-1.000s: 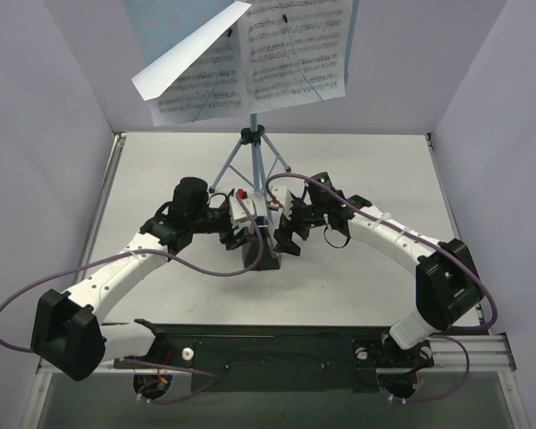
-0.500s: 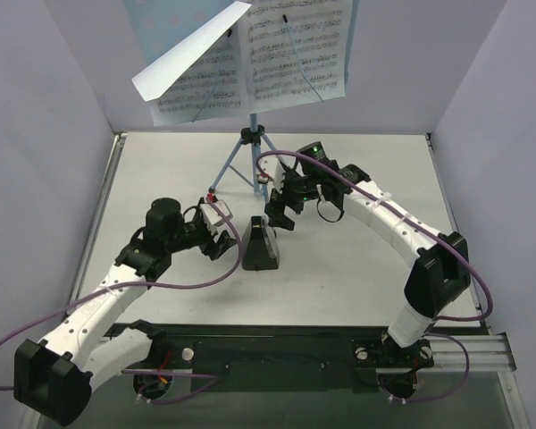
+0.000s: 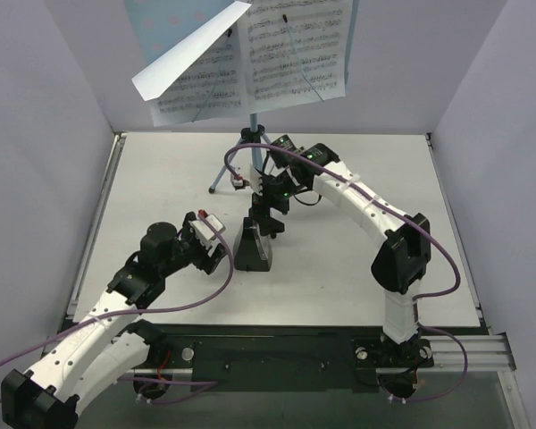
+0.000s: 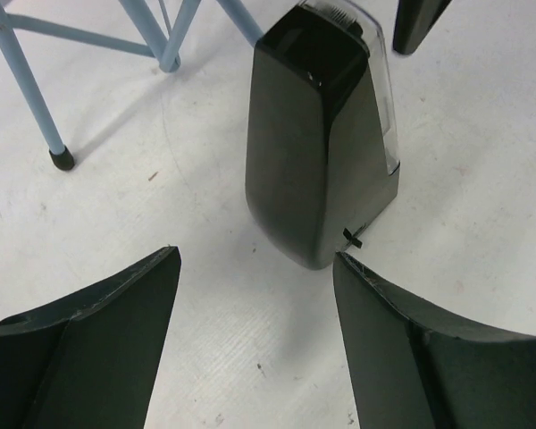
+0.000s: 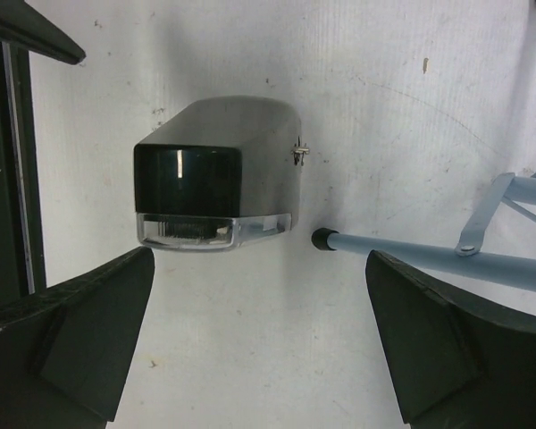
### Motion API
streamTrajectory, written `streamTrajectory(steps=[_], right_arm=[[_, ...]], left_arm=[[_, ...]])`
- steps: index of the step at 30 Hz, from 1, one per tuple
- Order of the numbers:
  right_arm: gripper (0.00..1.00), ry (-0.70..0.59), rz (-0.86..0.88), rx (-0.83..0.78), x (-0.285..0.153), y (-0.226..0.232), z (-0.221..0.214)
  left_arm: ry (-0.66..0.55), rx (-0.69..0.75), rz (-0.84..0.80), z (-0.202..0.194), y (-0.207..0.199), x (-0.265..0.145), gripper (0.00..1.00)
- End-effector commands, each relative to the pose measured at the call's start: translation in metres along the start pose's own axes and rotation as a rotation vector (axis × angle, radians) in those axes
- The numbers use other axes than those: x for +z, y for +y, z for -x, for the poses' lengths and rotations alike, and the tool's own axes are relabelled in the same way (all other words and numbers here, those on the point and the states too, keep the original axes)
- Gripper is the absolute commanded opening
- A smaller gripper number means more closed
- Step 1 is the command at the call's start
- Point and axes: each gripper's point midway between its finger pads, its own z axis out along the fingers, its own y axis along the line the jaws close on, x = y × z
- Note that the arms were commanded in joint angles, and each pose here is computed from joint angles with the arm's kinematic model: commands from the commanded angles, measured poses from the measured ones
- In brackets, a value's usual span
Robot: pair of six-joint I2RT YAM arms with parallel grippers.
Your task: Pack up the instrument practice props
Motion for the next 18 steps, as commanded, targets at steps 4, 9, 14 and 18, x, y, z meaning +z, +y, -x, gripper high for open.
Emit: streamTrajectory(steps=[4, 9, 14, 18], right_arm=[[1.00, 0.030, 0.072, 0.125, -0.017, 0.027, 0.011], [1.00, 0.031, 0.087, 0.122, -0.004, 0.031, 0.023], [1.00, 0.022, 0.104, 0.133, 0.006, 0.033, 0.030], [1.00, 0.044, 0.035, 0.192, 0.020, 0.025, 0.030]], left_arm=[[0.011, -0.026, 0.021, -0.007, -0.004, -0.005, 0.79], [0.031, 0.023, -0.002, -0.012, -0.014, -0.006, 0.79], [0.039, 0.073, -0.053, -0.016, -0.026, -0.004, 0.79], [0.043, 0.067, -0.055, -0.019, -0.027, -0.003, 0.79]])
